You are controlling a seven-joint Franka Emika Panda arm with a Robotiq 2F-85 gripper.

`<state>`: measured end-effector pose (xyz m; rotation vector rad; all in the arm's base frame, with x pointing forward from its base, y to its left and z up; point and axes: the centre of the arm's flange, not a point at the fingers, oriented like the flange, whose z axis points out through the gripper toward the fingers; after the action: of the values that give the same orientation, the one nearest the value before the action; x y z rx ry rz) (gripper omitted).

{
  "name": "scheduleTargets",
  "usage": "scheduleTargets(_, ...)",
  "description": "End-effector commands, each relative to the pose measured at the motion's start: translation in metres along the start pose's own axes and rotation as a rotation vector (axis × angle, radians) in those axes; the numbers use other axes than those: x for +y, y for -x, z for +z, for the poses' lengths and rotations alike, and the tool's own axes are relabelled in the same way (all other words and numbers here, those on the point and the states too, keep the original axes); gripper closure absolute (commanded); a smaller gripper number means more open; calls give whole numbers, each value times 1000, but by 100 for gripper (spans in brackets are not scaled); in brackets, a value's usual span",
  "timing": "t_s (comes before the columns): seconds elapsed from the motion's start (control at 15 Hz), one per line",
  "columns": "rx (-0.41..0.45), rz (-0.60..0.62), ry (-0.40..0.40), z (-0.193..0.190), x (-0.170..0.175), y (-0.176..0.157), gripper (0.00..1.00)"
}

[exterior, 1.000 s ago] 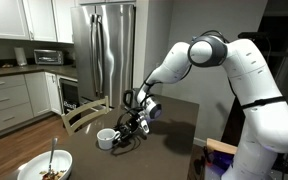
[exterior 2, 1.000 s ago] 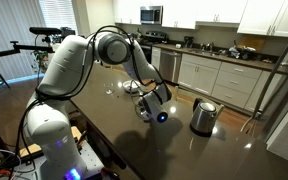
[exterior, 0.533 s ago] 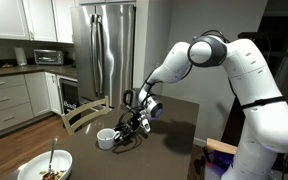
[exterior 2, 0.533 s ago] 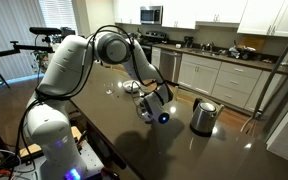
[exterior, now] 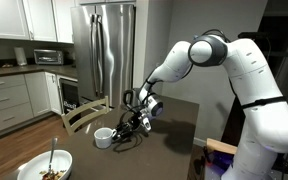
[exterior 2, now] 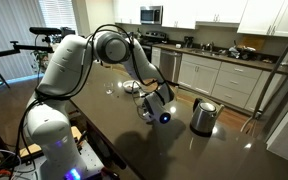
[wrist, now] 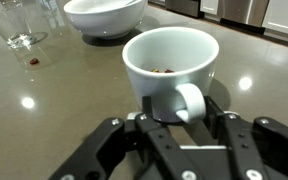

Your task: Pour the cereal in the glass into the bowl then pour the cereal in the mug into the bowl.

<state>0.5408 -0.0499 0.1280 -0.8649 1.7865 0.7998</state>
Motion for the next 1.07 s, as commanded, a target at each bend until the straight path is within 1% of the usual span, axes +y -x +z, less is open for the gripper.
scheduleTargets(0.0,2,-8,6,-8,3,10,69)
scheduleTargets(0.07,3,-9,5,-9,3,10,71)
scheduleTargets(0.13,3,-10,5,-9,3,10,71)
scheduleTargets(0.27,3,-11,4,-10,3,11,63)
scheduleTargets(0.4,2,-12,3,-11,3,11,77)
scheduleTargets(0.47,3,-12,4,-12,3,11,90)
scheduleTargets(0.53,3,-13,4,-12,3,11,96)
scheduleTargets(0.6,5,-13,6,-12,3,11,97)
scheduleTargets(0.67,7,-13,7,-13,4,11,93)
scheduleTargets(0.73,11,-11,9,-13,5,12,92)
scheduleTargets(1.0,39,-11,37,-14,11,19,93)
